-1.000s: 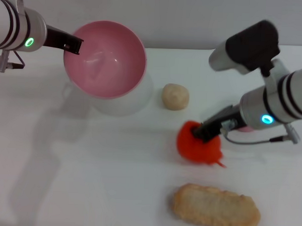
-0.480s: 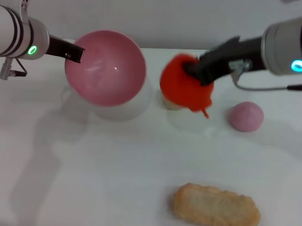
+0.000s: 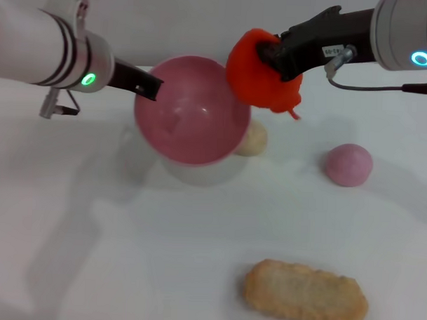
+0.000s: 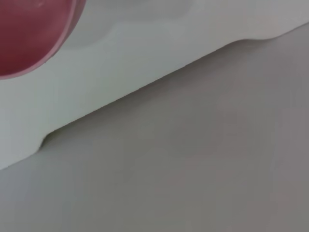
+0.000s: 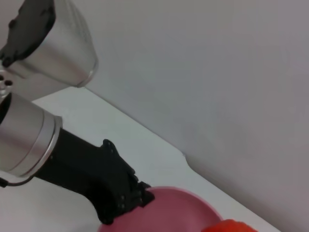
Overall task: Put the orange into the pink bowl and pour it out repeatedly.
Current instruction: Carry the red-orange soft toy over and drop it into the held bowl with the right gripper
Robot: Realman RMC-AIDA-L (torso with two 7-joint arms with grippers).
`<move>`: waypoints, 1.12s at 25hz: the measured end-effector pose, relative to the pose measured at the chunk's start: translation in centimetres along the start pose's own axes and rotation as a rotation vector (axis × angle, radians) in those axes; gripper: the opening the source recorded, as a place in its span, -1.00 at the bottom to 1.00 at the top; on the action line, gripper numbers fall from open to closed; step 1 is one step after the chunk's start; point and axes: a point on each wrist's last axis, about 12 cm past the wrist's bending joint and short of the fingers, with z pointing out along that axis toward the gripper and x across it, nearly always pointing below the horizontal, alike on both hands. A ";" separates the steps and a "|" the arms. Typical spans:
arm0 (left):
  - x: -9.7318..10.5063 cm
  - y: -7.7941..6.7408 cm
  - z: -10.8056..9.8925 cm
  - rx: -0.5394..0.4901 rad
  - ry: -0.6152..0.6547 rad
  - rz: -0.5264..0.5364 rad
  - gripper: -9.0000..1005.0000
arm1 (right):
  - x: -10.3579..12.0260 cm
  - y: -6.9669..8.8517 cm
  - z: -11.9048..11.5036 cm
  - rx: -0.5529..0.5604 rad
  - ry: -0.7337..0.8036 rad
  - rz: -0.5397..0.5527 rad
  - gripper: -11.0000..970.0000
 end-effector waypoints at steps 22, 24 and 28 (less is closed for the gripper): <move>-0.9 -1.7 -0.1 0.071 -0.012 0.006 -0.90 | 1.1 -0.7 1.7 -0.054 -0.022 0.074 -0.88; -0.9 -1.8 -0.1 0.070 -0.012 0.007 -0.90 | 1.1 -0.7 1.6 -0.052 -0.025 0.074 -0.79; -0.9 -1.9 -0.2 0.072 -0.015 0.012 -0.90 | 1.1 -0.7 1.4 -0.048 -0.031 0.076 -0.45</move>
